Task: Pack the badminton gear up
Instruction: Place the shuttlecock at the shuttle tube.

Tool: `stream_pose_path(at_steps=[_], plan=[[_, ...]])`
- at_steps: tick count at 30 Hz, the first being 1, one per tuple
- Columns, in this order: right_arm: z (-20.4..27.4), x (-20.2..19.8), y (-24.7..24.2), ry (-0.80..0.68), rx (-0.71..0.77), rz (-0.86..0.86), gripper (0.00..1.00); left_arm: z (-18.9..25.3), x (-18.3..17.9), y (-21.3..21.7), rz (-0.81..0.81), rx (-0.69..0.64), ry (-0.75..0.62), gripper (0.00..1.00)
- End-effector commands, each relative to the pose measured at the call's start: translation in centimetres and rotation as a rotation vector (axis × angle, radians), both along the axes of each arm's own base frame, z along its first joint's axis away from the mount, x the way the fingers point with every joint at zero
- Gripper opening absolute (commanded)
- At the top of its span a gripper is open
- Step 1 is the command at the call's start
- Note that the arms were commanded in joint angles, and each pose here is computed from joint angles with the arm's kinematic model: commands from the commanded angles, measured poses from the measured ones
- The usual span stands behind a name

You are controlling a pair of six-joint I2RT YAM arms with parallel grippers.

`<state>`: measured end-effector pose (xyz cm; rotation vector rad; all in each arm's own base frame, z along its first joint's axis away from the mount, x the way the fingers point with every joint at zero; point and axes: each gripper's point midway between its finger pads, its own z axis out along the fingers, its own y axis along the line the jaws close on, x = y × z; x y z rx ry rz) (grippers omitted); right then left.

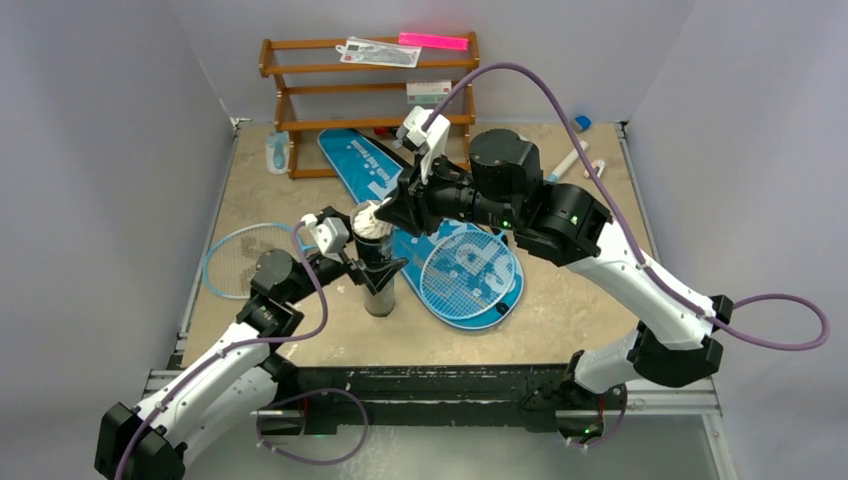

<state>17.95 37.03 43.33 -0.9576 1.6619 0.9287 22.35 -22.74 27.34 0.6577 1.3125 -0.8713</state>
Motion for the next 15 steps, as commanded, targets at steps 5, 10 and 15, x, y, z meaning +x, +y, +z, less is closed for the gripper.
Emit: stream_pose_path(at_steps=[5, 10, 15], plan=[[-0.4, -1.4, -0.4, 0.039, -0.058, 0.056, 0.09, 2.0, 0.2, -0.5, -0.026, 0.006, -0.050, 1.00], [-1.3, -1.4, -0.2, 0.057, -0.084, 0.059, 0.09, 1.8, 0.1, -0.9, -0.047, 0.016, -0.052, 1.00], [-2.0, -1.0, 0.0, 0.067, -0.111, 0.048, 0.09, 1.7, -0.4, -1.2, -0.085, 0.027, -0.063, 1.00]])
